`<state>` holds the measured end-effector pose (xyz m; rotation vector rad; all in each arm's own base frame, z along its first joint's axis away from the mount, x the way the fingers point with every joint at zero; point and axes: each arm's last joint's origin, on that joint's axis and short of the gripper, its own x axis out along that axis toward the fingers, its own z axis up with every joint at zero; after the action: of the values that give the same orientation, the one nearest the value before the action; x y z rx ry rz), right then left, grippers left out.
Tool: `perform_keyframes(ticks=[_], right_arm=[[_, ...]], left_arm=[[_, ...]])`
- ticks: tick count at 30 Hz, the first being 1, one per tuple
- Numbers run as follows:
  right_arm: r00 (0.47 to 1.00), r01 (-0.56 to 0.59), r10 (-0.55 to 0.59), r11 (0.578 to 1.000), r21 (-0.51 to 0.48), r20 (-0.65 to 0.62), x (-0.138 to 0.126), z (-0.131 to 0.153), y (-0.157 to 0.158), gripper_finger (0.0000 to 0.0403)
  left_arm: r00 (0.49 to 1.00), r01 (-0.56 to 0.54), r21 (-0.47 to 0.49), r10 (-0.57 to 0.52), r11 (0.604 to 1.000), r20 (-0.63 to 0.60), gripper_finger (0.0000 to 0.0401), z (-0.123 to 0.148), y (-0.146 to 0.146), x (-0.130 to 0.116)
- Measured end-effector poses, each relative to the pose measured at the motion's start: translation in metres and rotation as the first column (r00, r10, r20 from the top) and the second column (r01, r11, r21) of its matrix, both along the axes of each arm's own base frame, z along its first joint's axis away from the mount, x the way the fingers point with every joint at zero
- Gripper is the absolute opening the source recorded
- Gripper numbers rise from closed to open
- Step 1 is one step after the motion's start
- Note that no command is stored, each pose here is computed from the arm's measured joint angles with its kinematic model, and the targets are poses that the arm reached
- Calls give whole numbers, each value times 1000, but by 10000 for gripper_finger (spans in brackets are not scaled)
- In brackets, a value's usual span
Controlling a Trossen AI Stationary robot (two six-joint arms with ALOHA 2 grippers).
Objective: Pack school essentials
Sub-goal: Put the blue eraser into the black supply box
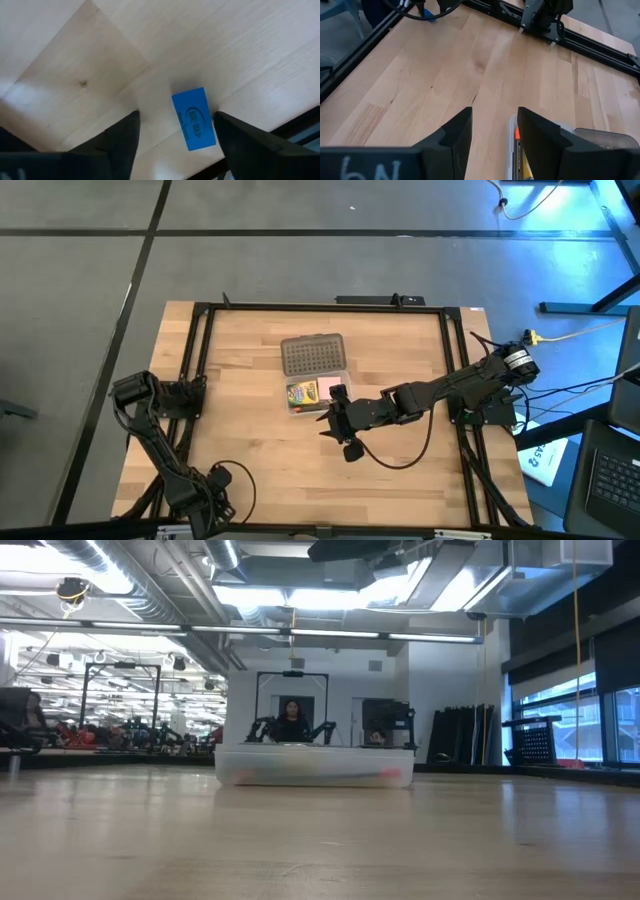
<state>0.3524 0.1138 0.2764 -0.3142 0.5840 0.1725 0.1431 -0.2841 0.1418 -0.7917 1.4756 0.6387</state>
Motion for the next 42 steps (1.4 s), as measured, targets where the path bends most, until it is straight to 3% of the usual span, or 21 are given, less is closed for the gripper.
perform_keyframes(ticks=[22,33,42], right_arm=[[1000,-1,1,1000,-2,0,0,0,0,159],[1000,-2,1,1000,-9,-18,-2,0,-1,159],[1000,-3,2,1000,6,22,-18,24,-5,159]], left_arm=[[1000,-26,-10,26,1000,4,86,0,-1,0],[999,-30,-4,30,1000,18,70,1,-1,2],[999,-26,-3,26,1000,39,68,2,5,12]])
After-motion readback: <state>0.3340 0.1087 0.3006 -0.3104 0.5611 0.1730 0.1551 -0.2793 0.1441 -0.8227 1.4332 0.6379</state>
